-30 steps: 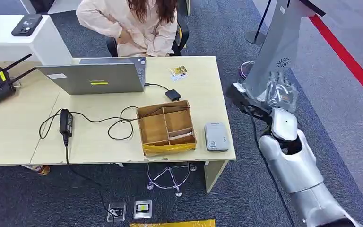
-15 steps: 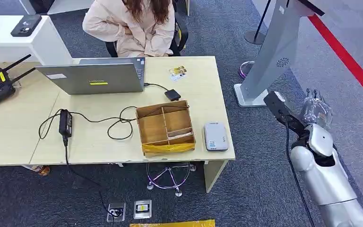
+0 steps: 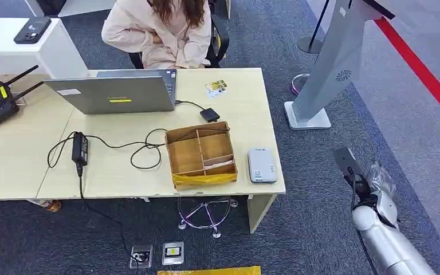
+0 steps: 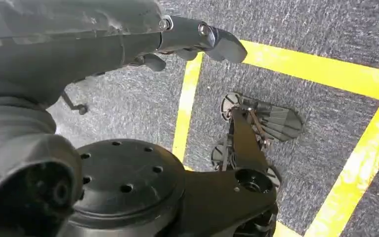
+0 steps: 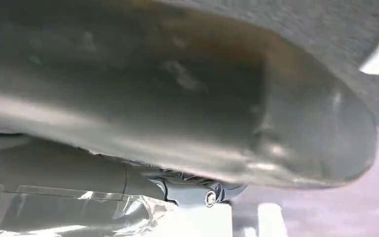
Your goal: Pass the card to the sensor for recognition and then transmit it.
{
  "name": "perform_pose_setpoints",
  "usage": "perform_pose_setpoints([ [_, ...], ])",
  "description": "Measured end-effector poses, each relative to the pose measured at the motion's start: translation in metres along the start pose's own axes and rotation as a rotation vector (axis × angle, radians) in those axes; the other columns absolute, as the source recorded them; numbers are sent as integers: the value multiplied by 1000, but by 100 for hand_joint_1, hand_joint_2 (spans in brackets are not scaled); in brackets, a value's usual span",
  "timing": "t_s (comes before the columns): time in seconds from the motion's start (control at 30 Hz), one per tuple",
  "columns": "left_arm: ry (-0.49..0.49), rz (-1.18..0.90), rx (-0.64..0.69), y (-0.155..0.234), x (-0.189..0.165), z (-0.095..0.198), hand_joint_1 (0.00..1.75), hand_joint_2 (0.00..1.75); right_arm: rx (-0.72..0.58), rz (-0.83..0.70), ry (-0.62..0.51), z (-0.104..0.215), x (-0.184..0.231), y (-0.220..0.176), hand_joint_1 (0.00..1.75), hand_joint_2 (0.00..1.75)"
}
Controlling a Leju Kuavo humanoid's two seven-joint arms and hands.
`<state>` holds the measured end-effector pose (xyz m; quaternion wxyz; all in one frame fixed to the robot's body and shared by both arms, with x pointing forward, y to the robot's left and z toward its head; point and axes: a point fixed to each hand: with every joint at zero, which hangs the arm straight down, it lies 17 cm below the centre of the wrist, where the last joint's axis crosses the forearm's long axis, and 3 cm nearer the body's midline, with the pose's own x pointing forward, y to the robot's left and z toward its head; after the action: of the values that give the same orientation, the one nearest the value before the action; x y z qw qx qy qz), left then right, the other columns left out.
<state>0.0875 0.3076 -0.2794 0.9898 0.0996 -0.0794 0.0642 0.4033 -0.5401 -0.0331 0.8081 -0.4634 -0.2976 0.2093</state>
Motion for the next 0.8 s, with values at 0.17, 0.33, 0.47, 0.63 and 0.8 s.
perform_pose_setpoints([
  [0.17,9,-1,8,2,-2,0,0,0,40,28,73,1,-41,28,0,0],
  [0.33,4,-16,8,2,-1,0,0,0,78,26,151,9,-79,49,0,0],
  [0.47,2,-22,3,2,-1,0,0,0,90,23,208,17,-109,59,0,0],
  [0.63,2,-22,4,2,-1,0,0,0,105,30,256,25,-134,68,0,0],
  [0.8,2,-21,3,2,-1,0,0,0,109,30,278,30,-146,73,0,0],
])
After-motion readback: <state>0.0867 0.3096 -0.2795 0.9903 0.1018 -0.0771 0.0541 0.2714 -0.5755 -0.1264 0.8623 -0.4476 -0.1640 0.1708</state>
